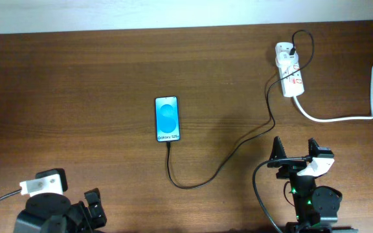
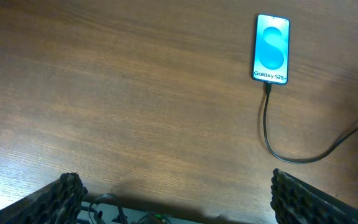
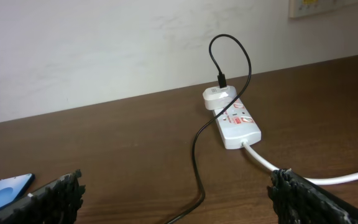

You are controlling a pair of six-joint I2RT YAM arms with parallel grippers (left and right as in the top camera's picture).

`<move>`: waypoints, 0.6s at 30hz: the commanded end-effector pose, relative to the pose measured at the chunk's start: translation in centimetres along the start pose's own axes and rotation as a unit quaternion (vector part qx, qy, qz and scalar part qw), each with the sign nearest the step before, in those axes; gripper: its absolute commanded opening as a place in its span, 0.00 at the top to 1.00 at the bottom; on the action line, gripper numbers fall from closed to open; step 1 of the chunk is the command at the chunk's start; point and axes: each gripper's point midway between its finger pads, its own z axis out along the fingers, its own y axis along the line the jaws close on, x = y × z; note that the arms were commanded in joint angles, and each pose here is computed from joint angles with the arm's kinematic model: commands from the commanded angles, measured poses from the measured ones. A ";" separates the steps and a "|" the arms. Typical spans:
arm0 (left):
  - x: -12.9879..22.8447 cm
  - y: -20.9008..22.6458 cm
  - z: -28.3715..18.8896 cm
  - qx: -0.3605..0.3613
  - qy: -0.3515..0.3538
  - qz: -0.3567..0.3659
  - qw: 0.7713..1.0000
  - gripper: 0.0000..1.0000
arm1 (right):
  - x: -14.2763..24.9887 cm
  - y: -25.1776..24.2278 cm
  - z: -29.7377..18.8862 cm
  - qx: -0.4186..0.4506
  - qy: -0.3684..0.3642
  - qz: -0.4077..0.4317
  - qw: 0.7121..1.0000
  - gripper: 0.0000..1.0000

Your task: Plug charger to phone and switch on socket

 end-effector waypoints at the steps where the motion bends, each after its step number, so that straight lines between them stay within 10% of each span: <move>1: -0.1 0.2 -0.1 -0.004 -0.004 -0.003 1.000 0.01 | 0.2 0.0 0.0 0.001 -0.001 -0.005 1.000 0.02; 18: -0.7 1.6 2.0 -0.009 -0.113 -0.074 0.991 0.01 | 0.2 0.0 0.0 0.001 -0.001 -0.006 1.000 0.02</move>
